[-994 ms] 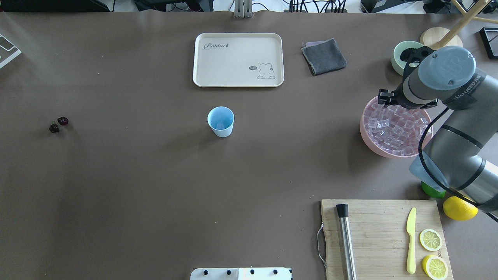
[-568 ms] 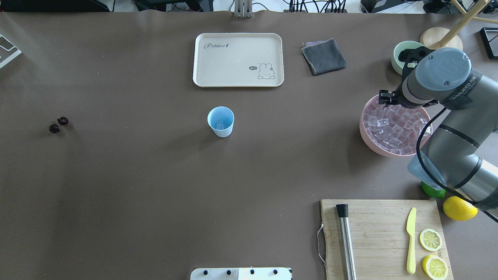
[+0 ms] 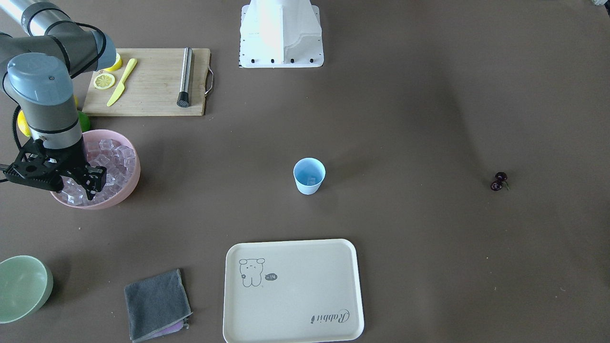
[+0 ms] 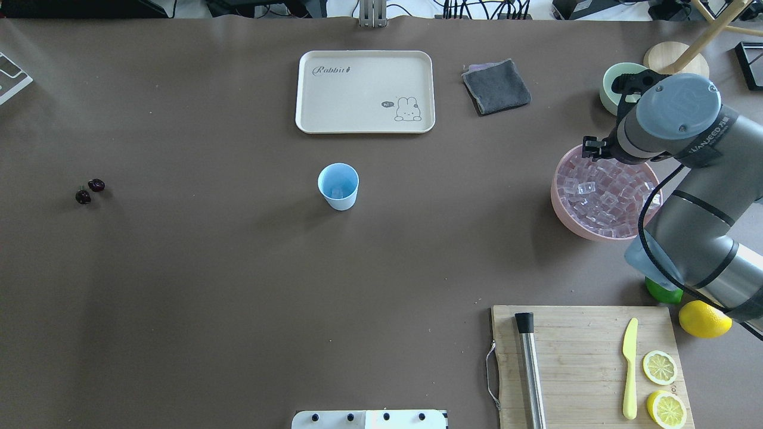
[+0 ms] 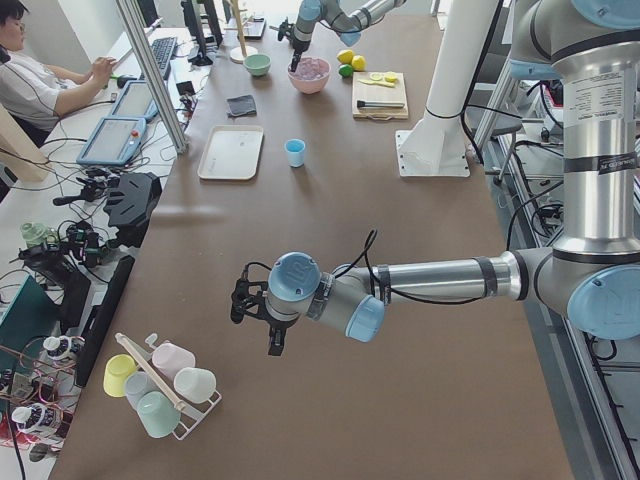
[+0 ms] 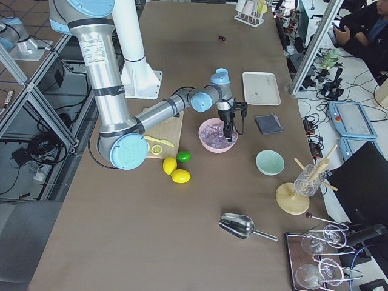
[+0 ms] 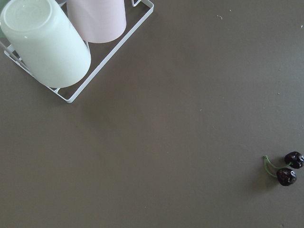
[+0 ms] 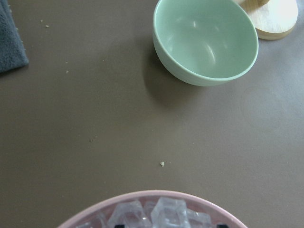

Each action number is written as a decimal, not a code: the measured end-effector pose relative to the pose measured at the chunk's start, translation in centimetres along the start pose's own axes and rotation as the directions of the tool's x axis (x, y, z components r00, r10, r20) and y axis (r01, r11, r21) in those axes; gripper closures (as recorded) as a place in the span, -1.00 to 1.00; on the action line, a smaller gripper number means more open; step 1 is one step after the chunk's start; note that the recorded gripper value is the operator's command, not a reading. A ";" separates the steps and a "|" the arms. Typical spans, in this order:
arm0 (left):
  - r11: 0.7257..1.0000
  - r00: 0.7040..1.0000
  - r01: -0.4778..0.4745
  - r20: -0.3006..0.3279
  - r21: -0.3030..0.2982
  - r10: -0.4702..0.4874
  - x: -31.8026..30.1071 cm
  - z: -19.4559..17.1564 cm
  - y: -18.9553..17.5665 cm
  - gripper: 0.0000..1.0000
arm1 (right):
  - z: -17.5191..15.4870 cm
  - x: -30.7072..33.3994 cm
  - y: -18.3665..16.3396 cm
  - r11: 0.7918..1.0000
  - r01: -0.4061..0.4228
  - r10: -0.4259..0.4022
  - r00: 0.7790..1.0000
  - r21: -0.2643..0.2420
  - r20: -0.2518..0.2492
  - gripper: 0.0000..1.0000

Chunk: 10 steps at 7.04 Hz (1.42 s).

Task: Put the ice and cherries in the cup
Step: 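Lower the right gripper into the bowl and grasp another ice cube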

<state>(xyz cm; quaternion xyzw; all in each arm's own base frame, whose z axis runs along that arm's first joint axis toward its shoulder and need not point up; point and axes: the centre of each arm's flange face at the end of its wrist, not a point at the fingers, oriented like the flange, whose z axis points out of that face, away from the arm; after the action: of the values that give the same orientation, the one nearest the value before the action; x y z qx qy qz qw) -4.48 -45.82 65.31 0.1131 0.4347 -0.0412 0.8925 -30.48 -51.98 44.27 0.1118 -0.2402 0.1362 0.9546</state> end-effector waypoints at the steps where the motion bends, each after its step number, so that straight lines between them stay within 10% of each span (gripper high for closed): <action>1: 1.000 1.000 0.002 0.001 -0.001 -0.002 -0.2 0.1 0.2 -0.96 | 0.3 0.0 0.0 1.000 0.000 0.000 1.000 0.000 -0.008 -0.05; 4: 1.000 1.000 0.004 0.002 -0.005 -0.004 -0.4 0.3 0.1 -0.96 | 0.3 -0.1 0.0 1.000 0.000 0.000 1.000 0.000 -0.010 0.94; 10: 1.000 1.000 -0.004 -0.001 0.003 0.004 -0.3 0.2 0.2 -0.96 | -4.2 0.3 -1.5 0.999 -0.024 0.022 0.998 0.030 0.065 1.00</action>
<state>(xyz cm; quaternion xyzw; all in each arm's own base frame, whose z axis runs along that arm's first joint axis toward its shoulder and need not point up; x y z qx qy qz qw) -4.44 -45.65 65.71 0.1152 0.4347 -0.0398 0.8923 -27.97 -52.12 40.58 0.1281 -0.2701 0.1469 0.9429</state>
